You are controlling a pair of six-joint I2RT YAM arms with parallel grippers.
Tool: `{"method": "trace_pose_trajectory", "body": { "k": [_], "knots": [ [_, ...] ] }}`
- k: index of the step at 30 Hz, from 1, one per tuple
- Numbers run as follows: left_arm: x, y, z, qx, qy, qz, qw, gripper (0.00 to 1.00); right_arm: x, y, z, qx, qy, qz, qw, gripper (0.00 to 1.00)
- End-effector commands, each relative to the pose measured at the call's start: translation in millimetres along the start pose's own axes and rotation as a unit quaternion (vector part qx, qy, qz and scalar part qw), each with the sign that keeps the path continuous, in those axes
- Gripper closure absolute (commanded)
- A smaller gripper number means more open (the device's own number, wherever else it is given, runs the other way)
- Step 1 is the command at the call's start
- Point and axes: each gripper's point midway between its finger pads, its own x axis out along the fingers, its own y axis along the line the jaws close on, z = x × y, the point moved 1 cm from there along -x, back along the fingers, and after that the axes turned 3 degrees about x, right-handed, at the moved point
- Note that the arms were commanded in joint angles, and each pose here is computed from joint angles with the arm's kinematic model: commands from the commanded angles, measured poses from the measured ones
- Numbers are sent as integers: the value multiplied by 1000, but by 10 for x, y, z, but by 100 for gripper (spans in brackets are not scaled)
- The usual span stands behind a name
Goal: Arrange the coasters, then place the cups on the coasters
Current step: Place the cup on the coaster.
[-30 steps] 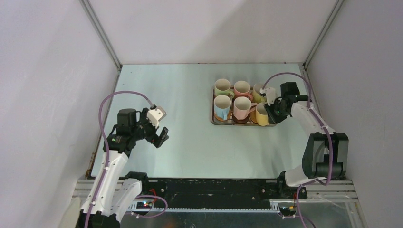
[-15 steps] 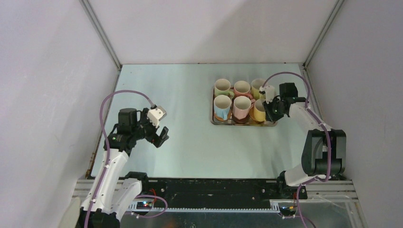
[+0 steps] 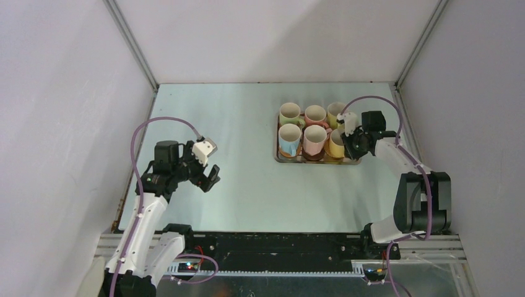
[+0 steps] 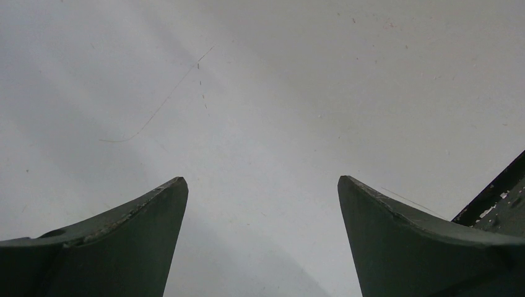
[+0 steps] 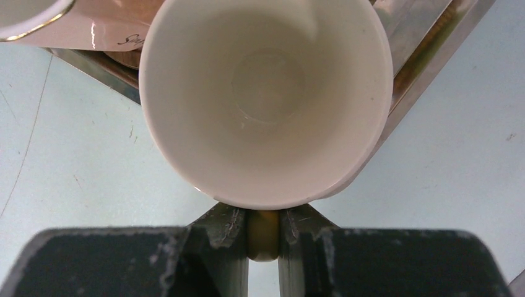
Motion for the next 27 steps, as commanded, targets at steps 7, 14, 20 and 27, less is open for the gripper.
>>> {"method": "trace_pose_trajectory", "body": {
  "k": [7, 14, 20, 27],
  "knots": [
    [5, 33, -25, 5, -3, 8, 1000, 2, -174, -9, 377, -13, -83, 5, 996, 100],
    [9, 30, -29, 4, -1, 6, 1000, 2, -29, 8, 123, -19, -21, 29, 999, 100],
    [5, 26, -27, 4, -3, 6, 1000, 2, -80, 138, -72, -46, 42, 61, 996, 100],
    [1, 20, -22, 5, -4, 4, 1000, 2, -266, 301, -153, -65, 72, 100, 990, 100]
  ]
}}
